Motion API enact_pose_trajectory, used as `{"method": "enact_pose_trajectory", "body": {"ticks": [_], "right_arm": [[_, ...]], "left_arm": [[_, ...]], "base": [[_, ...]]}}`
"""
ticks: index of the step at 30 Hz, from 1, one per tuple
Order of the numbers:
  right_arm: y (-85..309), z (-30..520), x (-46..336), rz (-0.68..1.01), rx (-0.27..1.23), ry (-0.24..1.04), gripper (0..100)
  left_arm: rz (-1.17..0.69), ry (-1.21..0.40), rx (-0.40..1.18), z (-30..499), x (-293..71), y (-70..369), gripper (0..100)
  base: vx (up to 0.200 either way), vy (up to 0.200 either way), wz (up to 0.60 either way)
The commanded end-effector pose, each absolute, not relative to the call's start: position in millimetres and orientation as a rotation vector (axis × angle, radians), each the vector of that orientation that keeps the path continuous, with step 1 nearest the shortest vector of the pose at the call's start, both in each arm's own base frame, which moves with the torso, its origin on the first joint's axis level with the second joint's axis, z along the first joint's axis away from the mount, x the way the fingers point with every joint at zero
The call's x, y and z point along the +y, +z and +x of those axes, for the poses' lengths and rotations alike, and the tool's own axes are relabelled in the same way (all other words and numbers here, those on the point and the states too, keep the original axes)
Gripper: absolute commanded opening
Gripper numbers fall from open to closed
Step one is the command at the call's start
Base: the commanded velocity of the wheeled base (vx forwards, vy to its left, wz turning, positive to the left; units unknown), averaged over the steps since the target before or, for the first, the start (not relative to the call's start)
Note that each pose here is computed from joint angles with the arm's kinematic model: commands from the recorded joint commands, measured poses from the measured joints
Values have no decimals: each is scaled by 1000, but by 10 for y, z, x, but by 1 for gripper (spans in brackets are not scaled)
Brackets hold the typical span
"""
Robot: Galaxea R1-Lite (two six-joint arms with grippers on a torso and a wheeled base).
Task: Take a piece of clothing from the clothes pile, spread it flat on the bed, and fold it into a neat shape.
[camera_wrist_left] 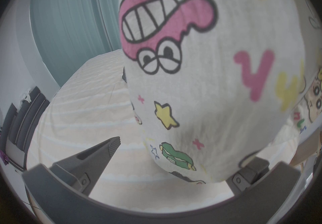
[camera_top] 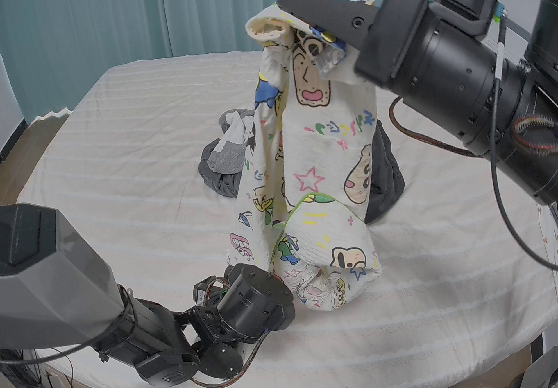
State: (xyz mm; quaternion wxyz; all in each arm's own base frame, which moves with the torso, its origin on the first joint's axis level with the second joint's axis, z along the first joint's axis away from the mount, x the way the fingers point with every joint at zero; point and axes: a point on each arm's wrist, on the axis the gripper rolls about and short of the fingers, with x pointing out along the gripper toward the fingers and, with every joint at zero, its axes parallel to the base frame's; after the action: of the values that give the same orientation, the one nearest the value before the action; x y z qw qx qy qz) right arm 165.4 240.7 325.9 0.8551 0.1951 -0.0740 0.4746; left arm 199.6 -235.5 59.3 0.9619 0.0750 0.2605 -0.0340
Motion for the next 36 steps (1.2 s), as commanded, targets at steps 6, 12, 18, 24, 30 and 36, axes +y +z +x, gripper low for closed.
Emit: {"method": "enact_pose_trajectory", "body": {"ticks": [6,12,18,24,30,36], "right_arm": [[3257,1665,2396,409,-156,993,0],[3252,1664,2403,408,-154,996,0],[3221,1669,2402,403,-144,993,0],[3223,1667,2398,404,-146,992,0],[3195,1606,2274,397,-139,988,0],[3160,1630,2105,386,-137,948,0]], "left_arm": [[160,-51,534,2013,-2333,589,100],[166,-26,547,2096,-2309,517,100],[152,-8,541,2197,-2345,489,100],[161,-7,550,2192,-2339,459,0],[136,16,563,2241,-2265,446,0],[83,84,560,2427,-2068,501,0]], "base": [[0,0,0],[0,0,0],[0,0,0],[0,0,0],[0,0,0],[0,0,0]]}}
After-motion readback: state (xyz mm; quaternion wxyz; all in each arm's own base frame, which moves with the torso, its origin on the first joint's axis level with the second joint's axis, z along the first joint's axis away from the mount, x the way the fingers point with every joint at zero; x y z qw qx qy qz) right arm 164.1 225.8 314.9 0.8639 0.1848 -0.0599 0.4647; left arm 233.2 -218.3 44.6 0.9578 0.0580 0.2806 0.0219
